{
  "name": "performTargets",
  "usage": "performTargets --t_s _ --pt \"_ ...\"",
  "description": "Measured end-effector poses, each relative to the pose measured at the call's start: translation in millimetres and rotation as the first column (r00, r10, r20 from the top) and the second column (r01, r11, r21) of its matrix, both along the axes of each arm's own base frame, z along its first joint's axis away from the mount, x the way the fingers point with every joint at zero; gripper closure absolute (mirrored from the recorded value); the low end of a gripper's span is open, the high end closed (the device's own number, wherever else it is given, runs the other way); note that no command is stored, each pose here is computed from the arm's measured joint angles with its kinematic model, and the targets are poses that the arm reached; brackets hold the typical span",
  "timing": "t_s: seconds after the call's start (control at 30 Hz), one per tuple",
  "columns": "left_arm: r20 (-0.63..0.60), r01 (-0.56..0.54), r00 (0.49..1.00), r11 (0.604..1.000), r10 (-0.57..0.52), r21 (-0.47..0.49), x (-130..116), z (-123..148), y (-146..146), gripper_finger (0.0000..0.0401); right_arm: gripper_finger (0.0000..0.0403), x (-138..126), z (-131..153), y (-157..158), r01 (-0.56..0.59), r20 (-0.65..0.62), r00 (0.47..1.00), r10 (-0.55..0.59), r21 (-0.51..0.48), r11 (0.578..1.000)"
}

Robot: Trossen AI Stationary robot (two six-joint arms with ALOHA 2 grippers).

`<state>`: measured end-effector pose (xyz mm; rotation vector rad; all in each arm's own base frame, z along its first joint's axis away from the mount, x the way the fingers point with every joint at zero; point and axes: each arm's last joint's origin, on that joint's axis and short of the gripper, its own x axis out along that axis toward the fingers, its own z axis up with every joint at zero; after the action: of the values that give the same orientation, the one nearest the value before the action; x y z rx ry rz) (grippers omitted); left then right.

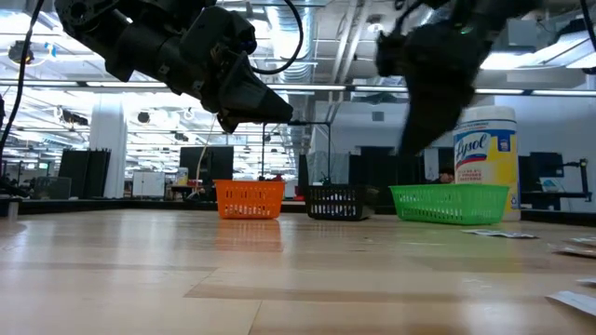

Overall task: Pick & Place First Aid Supplies
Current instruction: Put the orange ointment pack into the orange basket

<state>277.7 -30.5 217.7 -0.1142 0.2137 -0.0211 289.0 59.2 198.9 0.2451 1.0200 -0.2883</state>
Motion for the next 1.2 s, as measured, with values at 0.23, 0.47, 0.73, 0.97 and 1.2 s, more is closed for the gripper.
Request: performTargets --t_s 0.23,0.47,0.73,0.97,1.2 --pt "0.0 0.0 1.0 1.0 0.0 0.0 0.0 0.0 0.0 0.0334 0.024 -29.8 -23.6 30.1 0.241 -0.107 0.967 -0.23 0.098 0.966" --pt "0.0 0.0 1.0 1.0 0.0 0.0 0.0 0.0 0.0 0.0334 0.0255 -53.3 -44.1 34.1 0.367 -0.196 0.917 -0.348 0.07 0.927" --pt "0.0 -0.001 1.0 1.0 0.001 -0.003 0.0 0.0 0.0 0.0334 0.0259 -61.8 -62.6 27.7 0.444 -0.234 0.875 -0.423 0.045 0.895" --pt "0.0 -0.001 1.0 1.0 0.001 -0.003 0.0 -0.1 0.0 0.0334 0.024 -52.2 -74.9 29.4 0.411 -0.228 0.89 -0.396 0.022 0.911" --pt "0.0 0.0 1.0 1.0 0.0 -0.003 0.0 -0.1 0.0 0.0334 0.028 -52.3 -74.7 26.5 0.409 -0.241 0.887 -0.394 0.016 0.912"
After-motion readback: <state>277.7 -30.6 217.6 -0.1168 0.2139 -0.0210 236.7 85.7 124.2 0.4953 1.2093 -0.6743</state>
